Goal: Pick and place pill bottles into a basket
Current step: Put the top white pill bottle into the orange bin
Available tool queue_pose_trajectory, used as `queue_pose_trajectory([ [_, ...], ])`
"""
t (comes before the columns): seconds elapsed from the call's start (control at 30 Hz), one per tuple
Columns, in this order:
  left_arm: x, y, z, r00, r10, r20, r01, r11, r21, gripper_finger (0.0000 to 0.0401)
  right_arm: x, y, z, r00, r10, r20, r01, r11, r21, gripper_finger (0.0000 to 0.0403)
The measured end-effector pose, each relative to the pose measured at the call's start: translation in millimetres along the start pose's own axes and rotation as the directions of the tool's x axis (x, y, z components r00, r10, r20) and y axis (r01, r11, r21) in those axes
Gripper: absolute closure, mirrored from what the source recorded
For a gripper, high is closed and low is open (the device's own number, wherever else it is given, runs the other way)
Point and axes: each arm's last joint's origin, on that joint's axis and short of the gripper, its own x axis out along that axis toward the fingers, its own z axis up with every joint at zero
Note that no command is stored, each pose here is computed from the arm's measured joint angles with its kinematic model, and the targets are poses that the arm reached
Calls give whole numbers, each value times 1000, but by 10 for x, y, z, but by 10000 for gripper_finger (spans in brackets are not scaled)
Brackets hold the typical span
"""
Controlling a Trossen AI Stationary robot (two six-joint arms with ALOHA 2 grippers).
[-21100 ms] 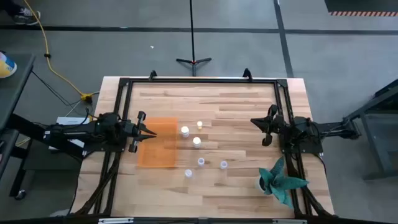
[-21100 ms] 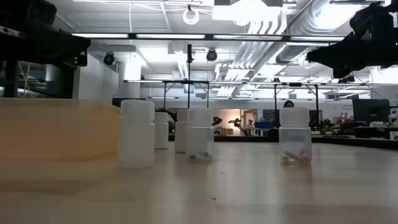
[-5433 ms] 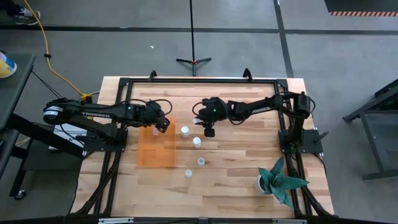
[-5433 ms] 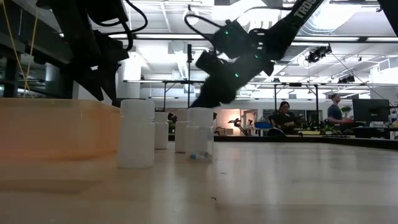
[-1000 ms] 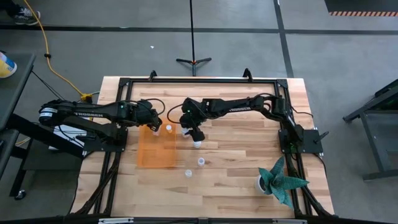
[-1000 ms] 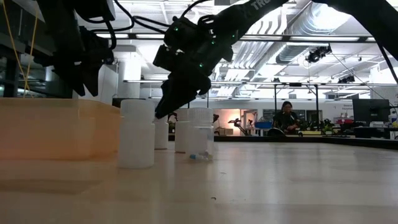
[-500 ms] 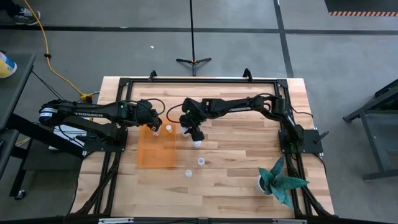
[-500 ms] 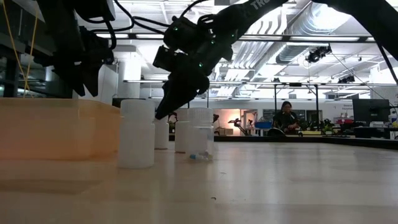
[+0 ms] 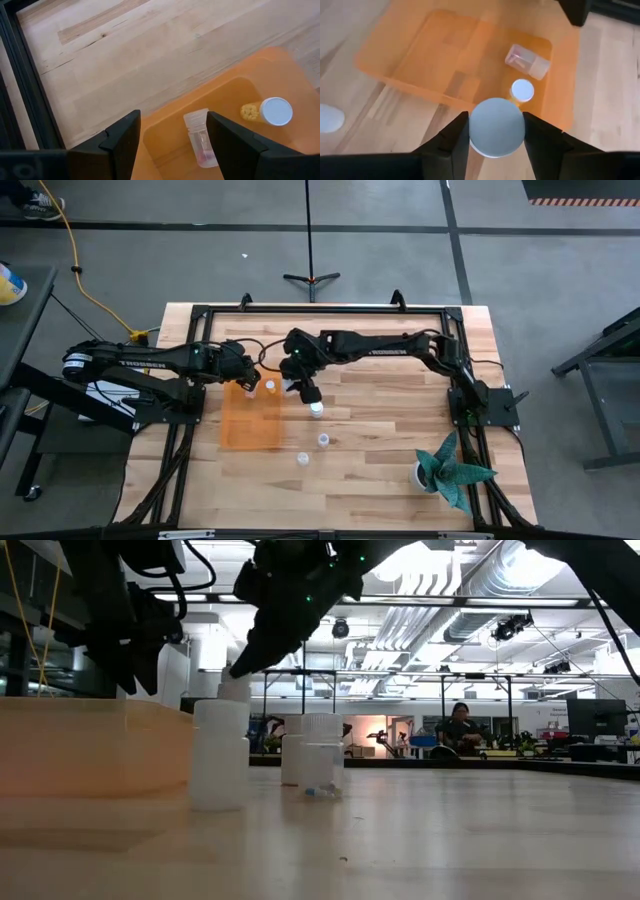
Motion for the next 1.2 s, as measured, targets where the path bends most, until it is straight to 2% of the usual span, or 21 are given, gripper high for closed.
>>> queue_pose_trajectory([
  [0.2,0,0,0,1000,0,0,0,1000,0,142,6,160,163,995,66,70,-61,995,-77,252],
  [0.3,0,0,0,1000,0,0,0,1000,0,142,32,233,231,991,72,111,-59,992,-115,252],
  [0.47,0,1,0,1000,1,0,-1,1000,0,142,248,278,182,980,78,182,-48,986,-162,248],
  [0.53,0,3,-1,1000,2,-1,-2,1000,1,142,347,283,115,982,95,164,-71,987,-146,248],
  [0.73,0,4,-2,1000,3,-2,-3,1000,1,142,485,221,57,985,38,167,-17,991,-130,250],
  [0.87,0,2,0,1000,1,-1,-1,1000,1,142,632,230,-40,989,48,138,-31,991,-127,245],
  [1.2,-1,0,1,1000,-1,1,1,1000,0,142,682,221,-71,990,49,135,-32,992,-122,239],
])
